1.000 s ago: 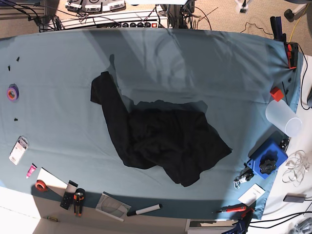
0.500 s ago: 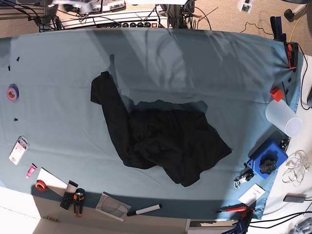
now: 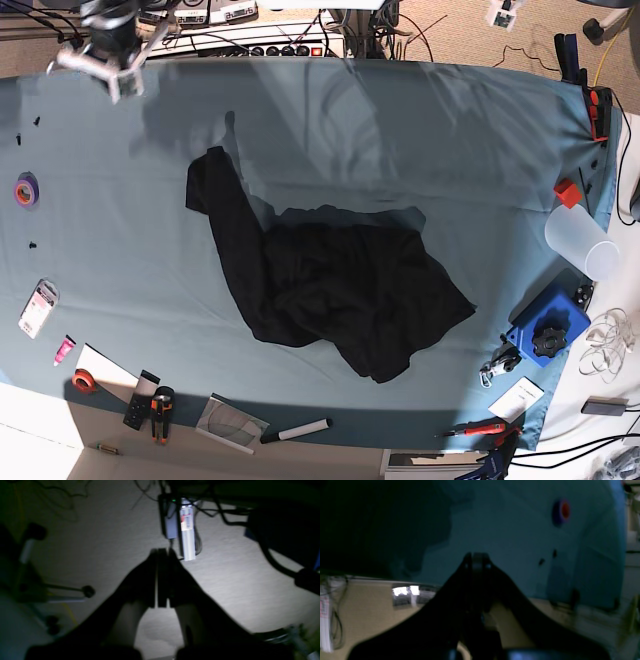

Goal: Layout the t-shirt on the table in an organized manner, then fold the t-shirt properly
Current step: 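Lower both grippers toward the crumpled black t-shirt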

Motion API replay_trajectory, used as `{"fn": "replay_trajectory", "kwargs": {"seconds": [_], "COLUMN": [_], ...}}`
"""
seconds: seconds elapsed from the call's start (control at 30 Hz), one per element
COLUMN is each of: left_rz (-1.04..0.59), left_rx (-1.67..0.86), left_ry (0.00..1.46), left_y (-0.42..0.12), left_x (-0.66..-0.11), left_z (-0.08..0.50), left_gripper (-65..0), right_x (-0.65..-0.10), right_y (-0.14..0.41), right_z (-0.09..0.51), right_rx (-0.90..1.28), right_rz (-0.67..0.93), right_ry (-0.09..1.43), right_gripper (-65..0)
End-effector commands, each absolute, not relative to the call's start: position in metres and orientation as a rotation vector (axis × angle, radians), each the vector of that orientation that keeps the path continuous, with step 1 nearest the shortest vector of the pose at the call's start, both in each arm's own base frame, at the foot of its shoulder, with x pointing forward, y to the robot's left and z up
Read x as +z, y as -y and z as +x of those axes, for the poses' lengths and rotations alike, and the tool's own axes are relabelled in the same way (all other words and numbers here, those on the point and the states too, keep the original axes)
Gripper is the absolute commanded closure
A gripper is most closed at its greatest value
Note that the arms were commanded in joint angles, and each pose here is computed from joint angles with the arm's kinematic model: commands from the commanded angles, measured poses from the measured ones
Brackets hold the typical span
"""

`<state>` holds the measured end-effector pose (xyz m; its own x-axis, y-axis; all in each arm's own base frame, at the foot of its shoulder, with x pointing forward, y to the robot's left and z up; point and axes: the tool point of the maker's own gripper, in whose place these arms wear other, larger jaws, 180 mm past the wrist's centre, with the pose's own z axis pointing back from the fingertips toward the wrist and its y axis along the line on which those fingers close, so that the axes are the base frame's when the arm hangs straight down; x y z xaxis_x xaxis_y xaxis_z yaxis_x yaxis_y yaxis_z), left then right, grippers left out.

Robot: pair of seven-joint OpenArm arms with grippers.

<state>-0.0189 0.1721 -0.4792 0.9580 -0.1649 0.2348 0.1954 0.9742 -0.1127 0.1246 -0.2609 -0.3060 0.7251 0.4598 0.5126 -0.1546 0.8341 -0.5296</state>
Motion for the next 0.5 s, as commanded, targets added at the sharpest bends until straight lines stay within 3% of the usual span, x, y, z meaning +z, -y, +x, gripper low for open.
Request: {"fn": "replay_trajectory", "kwargs": {"seconds": [0.0, 0.27, 0.47], "left_rz": [-0.117, 0.109, 0.122], "left_rx": [-0.200, -0.111, -0.186], "left_ry": [0.245, 0.310, 0.674], "left_y": [-0.176, -0.217, -0.206], "left_x": [-0.471, -0.413, -0.345], "left_z": [-0.014, 0.035, 0.107], "left_gripper": [0.0, 0.0, 0.0], "right_x": [-0.292, -0.287, -0.275], "right_y": [0.258, 0.228, 0.214], "right_z": [0.136, 0.159, 0.177], "right_rx": [0.353, 0.300, 0.316], "right_rz": [-0.465, -0.141, -0.057], "right_ry": [0.736, 0.803, 0.876], "right_gripper": [0.0, 0.0, 0.0]}}
